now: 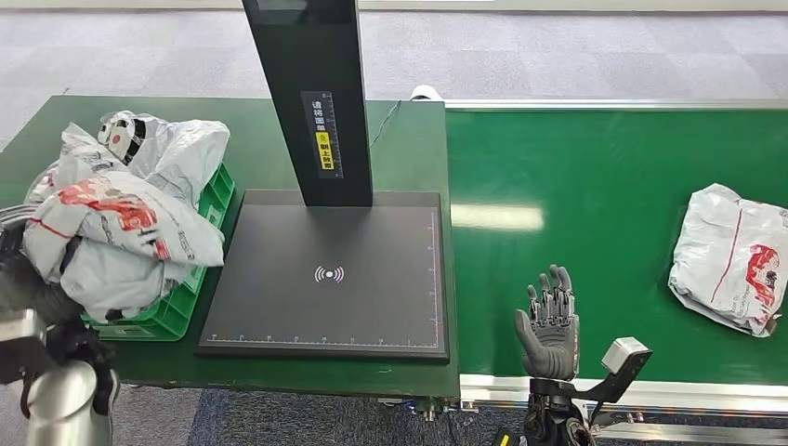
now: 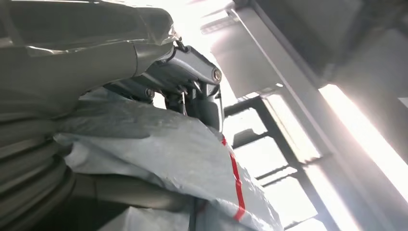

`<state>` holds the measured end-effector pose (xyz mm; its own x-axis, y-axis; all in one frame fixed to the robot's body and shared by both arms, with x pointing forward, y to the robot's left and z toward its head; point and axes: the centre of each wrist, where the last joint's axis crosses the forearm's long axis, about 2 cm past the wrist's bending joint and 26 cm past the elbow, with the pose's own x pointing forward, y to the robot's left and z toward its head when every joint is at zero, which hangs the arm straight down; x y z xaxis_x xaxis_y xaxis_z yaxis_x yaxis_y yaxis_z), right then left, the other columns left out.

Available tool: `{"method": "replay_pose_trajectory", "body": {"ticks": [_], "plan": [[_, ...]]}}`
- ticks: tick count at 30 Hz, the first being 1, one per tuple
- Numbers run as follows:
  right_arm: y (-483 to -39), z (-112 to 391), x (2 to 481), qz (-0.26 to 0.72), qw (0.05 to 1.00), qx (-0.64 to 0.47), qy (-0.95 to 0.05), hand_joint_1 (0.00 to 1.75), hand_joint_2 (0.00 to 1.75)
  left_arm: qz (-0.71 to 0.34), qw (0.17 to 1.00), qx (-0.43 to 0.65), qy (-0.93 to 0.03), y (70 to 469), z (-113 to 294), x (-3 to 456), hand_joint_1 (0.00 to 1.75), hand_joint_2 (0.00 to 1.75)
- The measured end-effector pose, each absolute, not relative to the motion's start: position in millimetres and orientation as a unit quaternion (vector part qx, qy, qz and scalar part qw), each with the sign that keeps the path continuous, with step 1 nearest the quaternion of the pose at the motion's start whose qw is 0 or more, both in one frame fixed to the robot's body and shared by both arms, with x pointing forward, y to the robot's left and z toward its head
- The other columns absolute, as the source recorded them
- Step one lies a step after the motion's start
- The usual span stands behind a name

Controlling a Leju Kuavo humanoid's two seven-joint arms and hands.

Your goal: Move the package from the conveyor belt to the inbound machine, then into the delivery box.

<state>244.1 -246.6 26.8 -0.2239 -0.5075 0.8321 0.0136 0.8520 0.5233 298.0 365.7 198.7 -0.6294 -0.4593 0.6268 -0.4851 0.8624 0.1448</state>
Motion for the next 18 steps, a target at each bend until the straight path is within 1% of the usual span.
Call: {"method": "replay_pose_trajectory", "body": {"ticks": [2, 3, 8, 14, 15, 18], "plan": [[-246.8, 26.7, 243.9, -0.216, 0.602, 0.164, -0.751, 0.00, 1.75, 0.022, 0.370, 0.291, -0.882, 388.4, 195.5, 318.5, 1.70, 1.75], [-246.9, 26.6, 243.9, -0.215, 0.603, 0.163, -0.751, 0.00, 1.75, 0.024, 0.386, 0.304, -0.871, 399.8, 193.4, 327.5, 1.72, 1.75], [-246.7, 26.4, 243.6, -0.216, 0.603, 0.164, -0.751, 0.00, 1.75, 0.051, 0.460, 0.347, -0.816, 446.3, 173.5, 353.5, 1.75, 1.75], [-246.8, 26.3, 243.4, -0.215, 0.601, 0.169, -0.751, 0.00, 1.75, 0.075, 0.520, 0.366, -0.768, 476.4, 156.3, 364.2, 1.73, 1.75], [-246.8, 26.2, 243.3, -0.215, 0.601, 0.169, -0.751, 0.00, 1.75, 0.076, 0.527, 0.367, -0.763, 479.7, 154.4, 364.7, 1.42, 1.75], [-247.3, 25.9, 242.9, -0.216, 0.601, 0.168, -0.751, 0.00, 1.75, 0.074, 0.545, 0.368, -0.750, 484.3, 146.4, 363.9, 0.12, 1.75]]}}
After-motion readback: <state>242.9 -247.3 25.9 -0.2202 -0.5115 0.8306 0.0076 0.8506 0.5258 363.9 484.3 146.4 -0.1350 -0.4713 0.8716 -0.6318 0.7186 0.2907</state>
